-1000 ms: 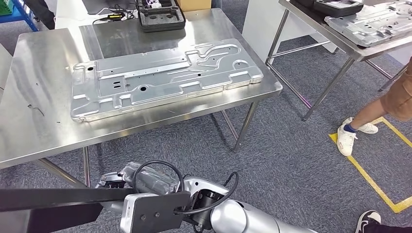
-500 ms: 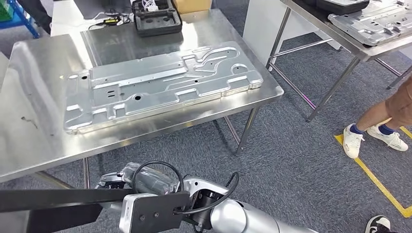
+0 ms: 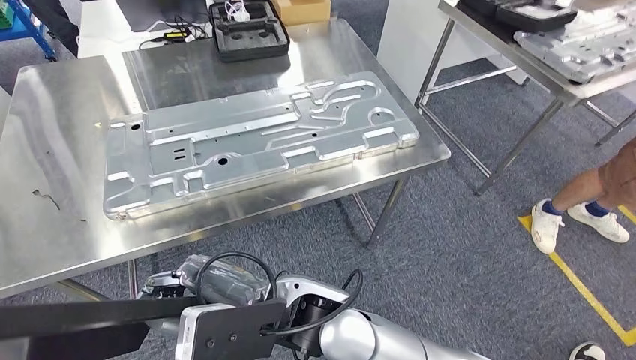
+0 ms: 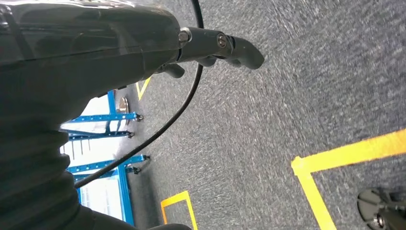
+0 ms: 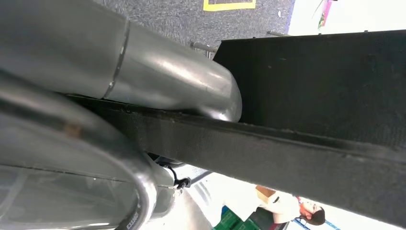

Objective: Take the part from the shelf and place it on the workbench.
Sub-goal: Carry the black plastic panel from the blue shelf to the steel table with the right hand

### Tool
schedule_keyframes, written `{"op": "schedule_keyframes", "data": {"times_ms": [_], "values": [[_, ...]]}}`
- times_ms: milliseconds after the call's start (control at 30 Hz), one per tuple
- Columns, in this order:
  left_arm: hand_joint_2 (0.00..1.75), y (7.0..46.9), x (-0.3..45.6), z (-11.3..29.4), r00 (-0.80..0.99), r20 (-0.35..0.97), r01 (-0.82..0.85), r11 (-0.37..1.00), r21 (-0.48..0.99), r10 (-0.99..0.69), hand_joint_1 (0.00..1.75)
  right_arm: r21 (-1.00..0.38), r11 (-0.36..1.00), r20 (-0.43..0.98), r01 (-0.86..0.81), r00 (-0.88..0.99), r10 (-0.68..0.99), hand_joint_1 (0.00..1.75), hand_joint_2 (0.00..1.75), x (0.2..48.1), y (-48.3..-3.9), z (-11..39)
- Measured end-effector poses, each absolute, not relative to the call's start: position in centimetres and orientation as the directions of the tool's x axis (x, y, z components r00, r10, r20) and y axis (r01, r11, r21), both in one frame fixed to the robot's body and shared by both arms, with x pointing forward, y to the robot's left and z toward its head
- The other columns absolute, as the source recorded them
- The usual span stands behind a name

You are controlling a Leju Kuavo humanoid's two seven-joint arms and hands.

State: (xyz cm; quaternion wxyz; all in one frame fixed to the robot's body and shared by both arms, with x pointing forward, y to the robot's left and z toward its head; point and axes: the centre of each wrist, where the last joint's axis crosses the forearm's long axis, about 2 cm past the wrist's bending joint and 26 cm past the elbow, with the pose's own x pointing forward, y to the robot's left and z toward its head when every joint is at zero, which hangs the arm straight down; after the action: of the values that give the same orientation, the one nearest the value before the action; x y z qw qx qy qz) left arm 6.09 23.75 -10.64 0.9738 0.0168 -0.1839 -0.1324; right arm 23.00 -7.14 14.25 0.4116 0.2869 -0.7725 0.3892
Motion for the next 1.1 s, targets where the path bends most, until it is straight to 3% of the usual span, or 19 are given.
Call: {"op": "schedule_keyframes", "data": {"times_ms": [1100], "values": [[1.75,23.79,6.23,-10.62,0.904,0.337,0.245,0.965,0.09,-0.261,0.0,-0.367,0.526,0.861,-0.767,-0.494,-0.121,1.75,0.0,22.98,-6.95,14.16]]}}
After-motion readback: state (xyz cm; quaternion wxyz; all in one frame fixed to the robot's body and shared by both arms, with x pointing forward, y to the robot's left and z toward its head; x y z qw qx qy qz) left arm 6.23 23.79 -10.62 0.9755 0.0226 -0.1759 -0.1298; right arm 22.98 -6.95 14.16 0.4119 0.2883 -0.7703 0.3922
